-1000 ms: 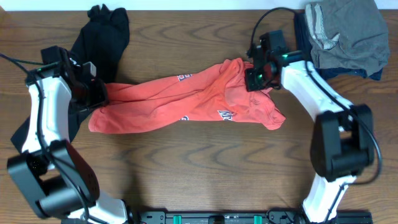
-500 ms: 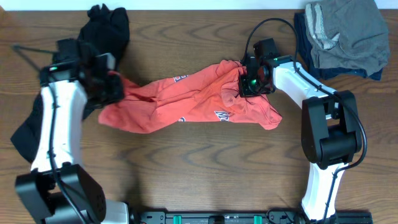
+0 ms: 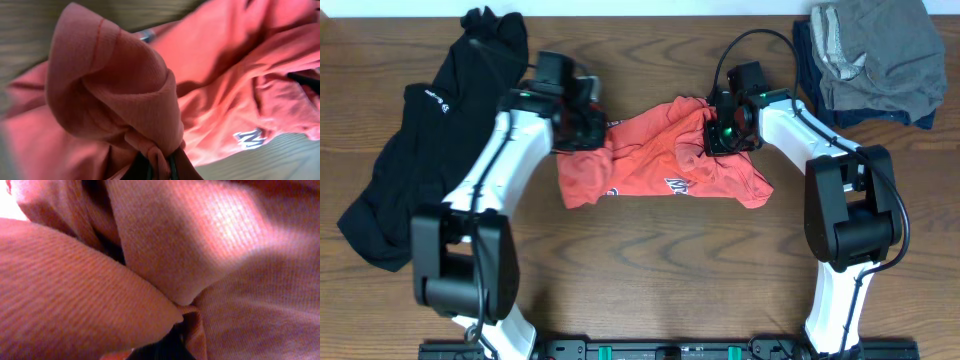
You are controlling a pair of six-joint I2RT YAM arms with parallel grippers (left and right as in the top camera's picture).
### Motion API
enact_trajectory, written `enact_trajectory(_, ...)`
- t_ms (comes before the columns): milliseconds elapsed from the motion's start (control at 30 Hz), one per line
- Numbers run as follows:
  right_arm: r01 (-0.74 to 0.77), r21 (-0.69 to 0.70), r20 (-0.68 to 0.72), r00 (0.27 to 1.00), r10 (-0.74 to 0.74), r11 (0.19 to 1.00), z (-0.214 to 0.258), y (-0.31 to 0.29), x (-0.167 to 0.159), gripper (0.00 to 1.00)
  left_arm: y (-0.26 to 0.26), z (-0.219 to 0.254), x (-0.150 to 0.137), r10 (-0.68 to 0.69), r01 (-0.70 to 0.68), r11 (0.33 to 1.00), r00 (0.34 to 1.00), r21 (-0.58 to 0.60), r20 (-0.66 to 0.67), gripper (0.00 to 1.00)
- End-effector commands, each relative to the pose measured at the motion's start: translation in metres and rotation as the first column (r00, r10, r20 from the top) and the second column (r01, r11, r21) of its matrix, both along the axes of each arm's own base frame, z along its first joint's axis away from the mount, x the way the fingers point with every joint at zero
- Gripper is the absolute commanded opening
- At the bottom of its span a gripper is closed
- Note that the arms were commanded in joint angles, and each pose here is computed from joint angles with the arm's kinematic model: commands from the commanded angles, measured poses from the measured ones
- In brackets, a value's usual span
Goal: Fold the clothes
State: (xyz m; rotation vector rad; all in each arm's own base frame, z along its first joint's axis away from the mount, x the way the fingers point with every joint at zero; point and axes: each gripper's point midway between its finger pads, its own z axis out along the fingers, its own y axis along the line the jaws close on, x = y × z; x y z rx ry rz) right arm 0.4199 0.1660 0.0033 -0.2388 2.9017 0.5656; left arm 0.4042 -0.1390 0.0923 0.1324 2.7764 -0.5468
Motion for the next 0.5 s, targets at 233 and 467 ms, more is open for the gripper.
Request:
enact_trajectory(233, -0.004, 0.006, -0.032, 0.999, 0.004, 1.0, -0.009, 0.008, -0.005, 0.05, -0.033, -0.013, 0.004, -0.012, 0.012, 1.0, 1.0, -0.011, -0.001, 0.64)
enact_trajectory(467, 0.008, 0.019, 0.003, 1.0, -0.008, 1.0, 0.004, 0.004, 0.005, 0.13, -0.023, -0.006, 0.007, 0.01, -0.01, 1.0, 1.0, -0.011, 0.006, 0.98)
